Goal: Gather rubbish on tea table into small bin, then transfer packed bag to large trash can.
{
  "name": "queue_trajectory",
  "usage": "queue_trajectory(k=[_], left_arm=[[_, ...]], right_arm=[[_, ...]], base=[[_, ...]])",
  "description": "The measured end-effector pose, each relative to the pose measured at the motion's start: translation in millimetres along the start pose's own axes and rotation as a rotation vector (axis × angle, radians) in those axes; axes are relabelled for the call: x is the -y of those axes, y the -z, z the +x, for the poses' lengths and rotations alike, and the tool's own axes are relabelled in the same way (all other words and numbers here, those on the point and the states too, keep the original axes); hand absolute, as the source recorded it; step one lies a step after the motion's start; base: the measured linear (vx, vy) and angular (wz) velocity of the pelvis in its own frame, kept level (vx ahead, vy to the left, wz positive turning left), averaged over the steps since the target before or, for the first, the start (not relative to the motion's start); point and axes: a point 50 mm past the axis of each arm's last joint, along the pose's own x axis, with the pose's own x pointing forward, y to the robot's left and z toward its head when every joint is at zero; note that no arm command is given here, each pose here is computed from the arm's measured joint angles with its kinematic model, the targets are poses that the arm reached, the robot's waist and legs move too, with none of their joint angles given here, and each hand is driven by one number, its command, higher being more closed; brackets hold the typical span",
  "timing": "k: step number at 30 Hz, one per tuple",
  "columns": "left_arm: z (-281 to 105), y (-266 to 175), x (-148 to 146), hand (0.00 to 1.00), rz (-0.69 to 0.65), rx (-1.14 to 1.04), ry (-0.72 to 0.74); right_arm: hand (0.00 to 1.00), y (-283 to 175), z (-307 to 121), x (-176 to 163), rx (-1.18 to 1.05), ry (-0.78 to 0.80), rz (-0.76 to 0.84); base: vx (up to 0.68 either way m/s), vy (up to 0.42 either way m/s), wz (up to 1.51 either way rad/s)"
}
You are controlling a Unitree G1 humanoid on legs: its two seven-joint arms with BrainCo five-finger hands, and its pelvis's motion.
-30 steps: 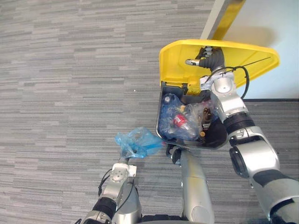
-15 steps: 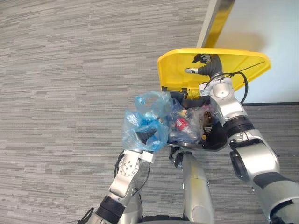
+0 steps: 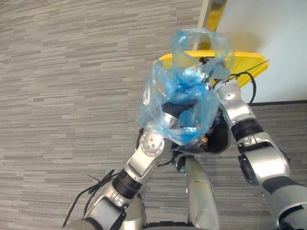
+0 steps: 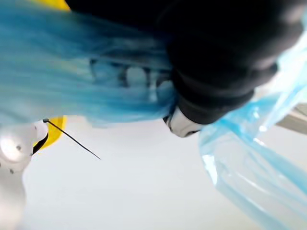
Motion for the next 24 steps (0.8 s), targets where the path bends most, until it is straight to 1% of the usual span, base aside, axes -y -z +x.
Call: queue_trajectory(k=[5,8,10,12,13,15,20,22,23,24], left_arm=[[13.3,11.6,-4.0,1.00,0.066,-0.051,0.015],[20.4,18.8,-11.6,1.00,0.111,-0.081,-0.007],[19.6,22.1,-15.5,1.00,0.125,-0.097,-0.019],[21.5,24.1,-22.3,1.00,0.154,-0.109,-0.037],[21.9,26.7,-24.8,1.00,0.161,-0.122,-0.043],[18.9,36.5,-28.7,1.00,0.190,-0.174,-0.049],[8.7,56.5,-41.2,1.00,0.247,-0.282,-0.085],[8.4,58.5,-39.7,1.00,0.254,-0.289,-0.085],[9.1,57.4,-45.7,1.00,0.262,-0.286,-0.123],[8.7,60.1,-50.1,1.00,0.272,-0.302,-0.140]], right_arm=[[0.00,-17.0,7.1,-0.9,0.037,-0.016,-0.020],[0.00,-20.3,8.8,-0.3,0.036,-0.015,-0.022],[0.00,-20.2,9.0,0.5,0.034,-0.014,-0.028],[0.00,-37.9,15.0,2.9,0.081,-0.016,-0.050],[0.00,-39.0,15.4,3.3,0.083,-0.016,-0.050],[0.00,-38.8,15.5,4.1,0.081,-0.014,-0.052],[0.00,-55.5,20.6,11.6,0.124,0.008,-0.056],[0.00,-62.3,22.5,22.5,0.146,0.040,-0.071],[0.00,-74.3,25.1,22.0,0.176,0.042,-0.065],[0.00,-76.5,25.3,20.4,0.183,0.038,-0.062]], base=[[-0.02,-0.003,-0.06],[-0.07,0.003,-0.14],[-0.04,-0.084,0.28],[0.05,-0.096,-0.04],[0.04,-0.018,-0.14],[0.00,0.010,0.03],[-0.09,0.005,0.01],[0.03,-0.121,0.44],[0.07,-0.111,-0.02],[0.10,-0.077,-0.06]])
